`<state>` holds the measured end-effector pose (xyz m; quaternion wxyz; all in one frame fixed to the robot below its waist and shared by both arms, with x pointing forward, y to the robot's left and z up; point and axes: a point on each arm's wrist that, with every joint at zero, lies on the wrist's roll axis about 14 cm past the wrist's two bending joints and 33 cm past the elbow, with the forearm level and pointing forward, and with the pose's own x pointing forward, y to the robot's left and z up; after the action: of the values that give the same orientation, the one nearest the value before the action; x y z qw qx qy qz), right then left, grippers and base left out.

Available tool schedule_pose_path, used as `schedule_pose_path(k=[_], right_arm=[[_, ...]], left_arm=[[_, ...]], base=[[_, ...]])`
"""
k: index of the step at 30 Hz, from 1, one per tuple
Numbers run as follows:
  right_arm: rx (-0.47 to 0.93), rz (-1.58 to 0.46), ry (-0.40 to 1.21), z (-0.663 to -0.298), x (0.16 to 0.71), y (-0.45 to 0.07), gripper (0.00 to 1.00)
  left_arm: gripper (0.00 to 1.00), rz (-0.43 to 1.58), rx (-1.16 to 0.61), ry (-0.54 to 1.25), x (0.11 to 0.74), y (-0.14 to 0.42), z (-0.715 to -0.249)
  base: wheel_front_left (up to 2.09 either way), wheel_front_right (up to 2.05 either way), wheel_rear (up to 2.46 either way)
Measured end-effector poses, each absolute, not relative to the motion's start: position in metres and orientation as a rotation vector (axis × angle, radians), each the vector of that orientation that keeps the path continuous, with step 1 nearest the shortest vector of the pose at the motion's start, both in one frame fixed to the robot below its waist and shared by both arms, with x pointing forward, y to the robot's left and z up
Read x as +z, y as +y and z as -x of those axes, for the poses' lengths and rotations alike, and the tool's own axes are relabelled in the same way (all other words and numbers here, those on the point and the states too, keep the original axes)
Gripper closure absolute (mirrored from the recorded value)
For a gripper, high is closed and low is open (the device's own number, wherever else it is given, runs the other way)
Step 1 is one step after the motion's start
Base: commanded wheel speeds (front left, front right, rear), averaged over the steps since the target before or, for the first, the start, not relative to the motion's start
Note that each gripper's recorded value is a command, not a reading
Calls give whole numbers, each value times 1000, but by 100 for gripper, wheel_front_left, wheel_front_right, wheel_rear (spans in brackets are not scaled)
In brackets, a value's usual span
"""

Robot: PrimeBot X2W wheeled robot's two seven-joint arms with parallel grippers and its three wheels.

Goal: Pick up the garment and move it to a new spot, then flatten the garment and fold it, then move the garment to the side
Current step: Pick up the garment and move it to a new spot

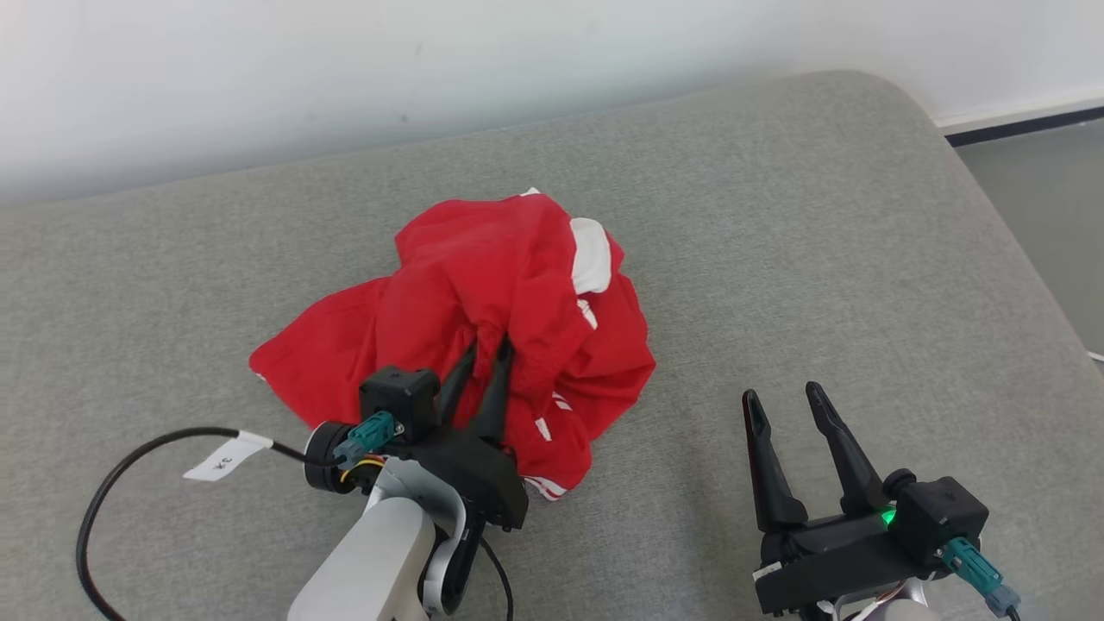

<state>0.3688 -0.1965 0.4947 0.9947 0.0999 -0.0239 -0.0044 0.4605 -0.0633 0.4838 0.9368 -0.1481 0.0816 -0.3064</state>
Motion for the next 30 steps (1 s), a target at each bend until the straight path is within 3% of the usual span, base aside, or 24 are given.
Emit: schedule_pose_path(k=[16, 26, 30], right_arm=[[77, -217, -39, -372, 492, -168, 0], [94, -218, -34, -371, 491, -162, 0], [82, -216, -32, -369, 491, -166, 0]], left_arm=[[0, 335, -594, -6, 538, -48, -444], [0, 289, -627, 126, 489, -56, -409], [0, 166, -638, 165, 465, -56, -405]], base=[[0, 0, 0], [0, 0, 0], [0, 0, 0]])
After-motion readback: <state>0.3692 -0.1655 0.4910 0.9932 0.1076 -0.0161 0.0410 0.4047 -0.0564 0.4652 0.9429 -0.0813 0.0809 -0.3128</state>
